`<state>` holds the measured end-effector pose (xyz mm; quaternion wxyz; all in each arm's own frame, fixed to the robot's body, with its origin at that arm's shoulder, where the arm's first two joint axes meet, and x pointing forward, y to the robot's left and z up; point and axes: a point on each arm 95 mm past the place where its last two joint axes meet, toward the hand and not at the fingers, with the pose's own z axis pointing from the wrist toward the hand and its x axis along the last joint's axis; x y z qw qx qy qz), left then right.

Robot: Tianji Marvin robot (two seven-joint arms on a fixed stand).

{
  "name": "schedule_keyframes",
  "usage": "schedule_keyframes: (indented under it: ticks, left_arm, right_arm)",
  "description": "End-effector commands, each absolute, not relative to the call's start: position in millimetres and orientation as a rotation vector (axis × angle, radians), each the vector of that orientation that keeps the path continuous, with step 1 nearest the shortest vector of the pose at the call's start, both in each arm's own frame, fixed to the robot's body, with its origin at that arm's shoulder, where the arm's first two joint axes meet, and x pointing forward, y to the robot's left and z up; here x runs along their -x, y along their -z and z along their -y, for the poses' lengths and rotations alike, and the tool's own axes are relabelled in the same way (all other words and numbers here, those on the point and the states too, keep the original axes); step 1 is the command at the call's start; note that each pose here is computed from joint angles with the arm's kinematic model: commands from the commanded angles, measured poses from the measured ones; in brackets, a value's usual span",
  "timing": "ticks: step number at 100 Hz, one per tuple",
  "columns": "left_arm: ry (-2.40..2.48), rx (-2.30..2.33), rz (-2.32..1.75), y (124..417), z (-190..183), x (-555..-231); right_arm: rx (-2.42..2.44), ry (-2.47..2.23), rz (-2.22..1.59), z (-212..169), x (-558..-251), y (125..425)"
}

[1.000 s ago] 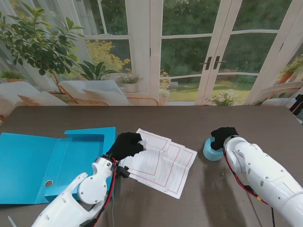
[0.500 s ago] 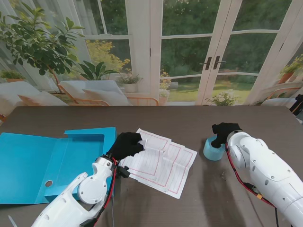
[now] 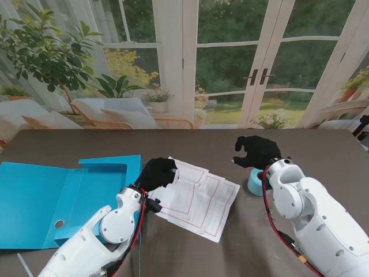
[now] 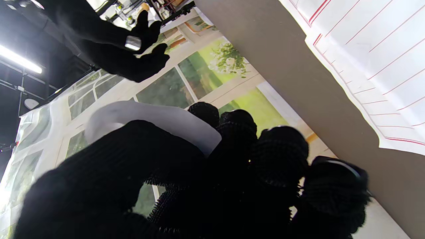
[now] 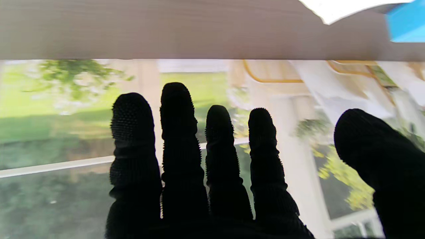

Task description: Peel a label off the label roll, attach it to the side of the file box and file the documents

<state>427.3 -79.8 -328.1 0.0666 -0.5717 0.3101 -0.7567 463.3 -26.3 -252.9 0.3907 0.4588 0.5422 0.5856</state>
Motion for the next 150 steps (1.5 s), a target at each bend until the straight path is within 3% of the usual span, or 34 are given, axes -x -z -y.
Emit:
schedule_keyframes:
  ticks: [1,75,150]
  left_arm:
    - [2.291,1.726,-0.940,323,87,-430]
    - [2.241,1.757,-0.890,310,107,-432]
    - [2.224,1.756,-0.952,312,115,-427]
  right_arm:
    - [-1.169,-1.557,-1.418,1,-451,254]
    - [-1.419,-1.775,-1.361,-70,-401,259]
    - [-1.565,-1.740,-1.264,-107,-393,258]
